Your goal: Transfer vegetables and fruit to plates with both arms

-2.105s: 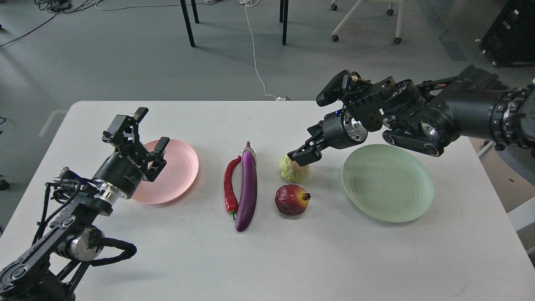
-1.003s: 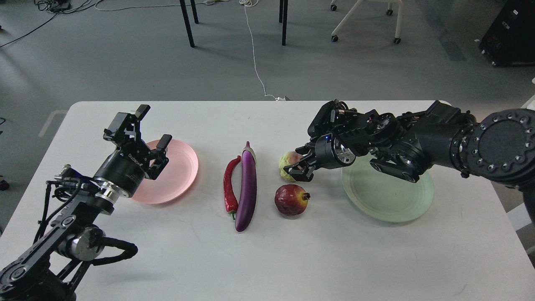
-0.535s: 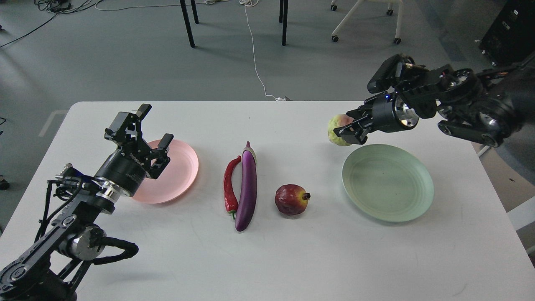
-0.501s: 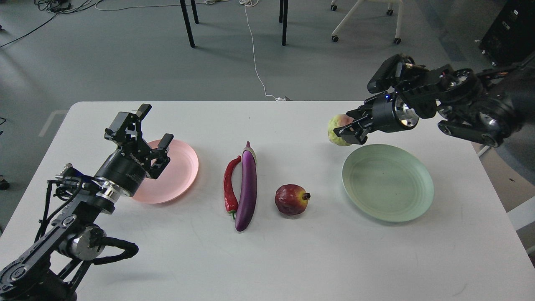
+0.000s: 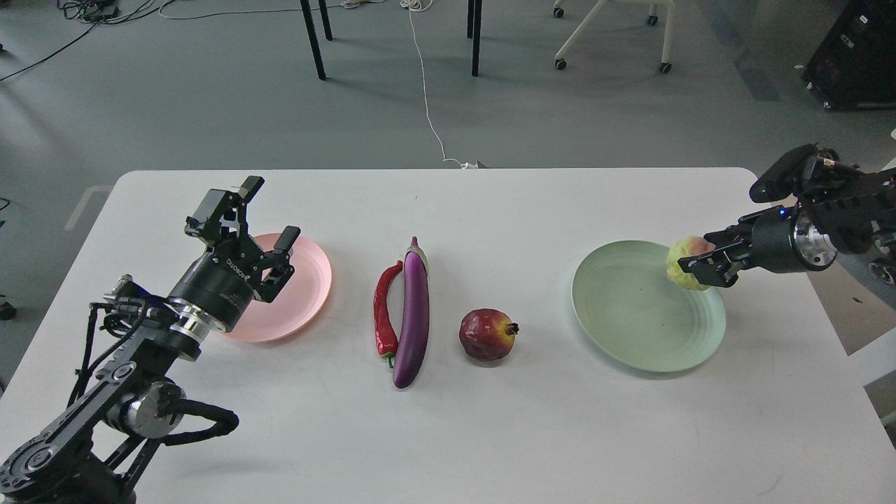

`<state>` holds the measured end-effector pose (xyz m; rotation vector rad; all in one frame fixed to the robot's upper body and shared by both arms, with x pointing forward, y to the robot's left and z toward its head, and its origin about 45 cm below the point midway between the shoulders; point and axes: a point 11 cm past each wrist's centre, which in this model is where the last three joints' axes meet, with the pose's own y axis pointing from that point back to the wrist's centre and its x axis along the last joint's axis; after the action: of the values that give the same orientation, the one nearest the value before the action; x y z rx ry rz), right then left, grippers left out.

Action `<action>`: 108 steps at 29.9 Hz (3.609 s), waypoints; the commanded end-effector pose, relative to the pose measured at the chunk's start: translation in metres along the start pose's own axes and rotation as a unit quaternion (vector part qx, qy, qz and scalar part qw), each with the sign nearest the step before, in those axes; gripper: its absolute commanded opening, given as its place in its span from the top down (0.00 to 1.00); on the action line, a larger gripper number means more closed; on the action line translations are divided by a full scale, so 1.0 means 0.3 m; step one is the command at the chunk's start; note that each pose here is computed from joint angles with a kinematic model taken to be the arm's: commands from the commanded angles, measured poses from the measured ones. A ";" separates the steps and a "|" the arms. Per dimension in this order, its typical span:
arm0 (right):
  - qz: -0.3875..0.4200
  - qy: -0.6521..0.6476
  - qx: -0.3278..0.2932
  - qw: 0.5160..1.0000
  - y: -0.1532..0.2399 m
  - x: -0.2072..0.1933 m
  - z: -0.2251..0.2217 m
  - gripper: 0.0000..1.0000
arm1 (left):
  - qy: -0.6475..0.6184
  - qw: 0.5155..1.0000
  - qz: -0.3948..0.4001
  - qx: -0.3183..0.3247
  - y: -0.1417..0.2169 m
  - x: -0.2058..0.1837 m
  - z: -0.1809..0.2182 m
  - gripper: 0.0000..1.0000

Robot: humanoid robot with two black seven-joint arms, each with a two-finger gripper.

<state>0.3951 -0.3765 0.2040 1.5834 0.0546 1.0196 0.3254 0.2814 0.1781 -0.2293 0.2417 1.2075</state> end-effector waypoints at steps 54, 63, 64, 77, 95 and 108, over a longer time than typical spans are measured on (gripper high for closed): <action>-0.023 0.157 0.209 0.965 -0.284 0.354 -0.746 0.54 | -0.014 1.000 -0.003 0.002 0.010 0.013 0.018 0.02; 0.005 0.124 0.153 0.980 -0.112 0.405 -0.522 0.53 | -0.014 1.000 -0.004 0.001 0.008 0.011 0.021 0.02; 0.006 0.127 0.140 0.982 -0.081 0.400 -0.474 0.53 | -0.014 1.000 -0.004 0.001 0.008 0.010 0.021 0.02; -0.039 0.074 0.084 0.993 0.053 0.090 -0.204 0.49 | -0.008 1.000 -0.008 0.003 0.003 -0.007 0.007 0.02; 0.028 -0.008 0.082 0.996 0.069 0.099 -0.180 0.03 | -0.018 1.000 -0.015 0.001 -0.004 -0.004 0.028 0.02; 0.337 -0.661 0.193 0.641 0.013 0.218 -0.175 0.02 | -0.224 0.965 -0.134 0.029 -0.043 -0.136 0.035 0.02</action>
<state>0.3968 -0.2887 0.2485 2.4197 -1.1996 0.3710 0.3264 0.2613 0.2015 -0.0247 -0.0327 1.0356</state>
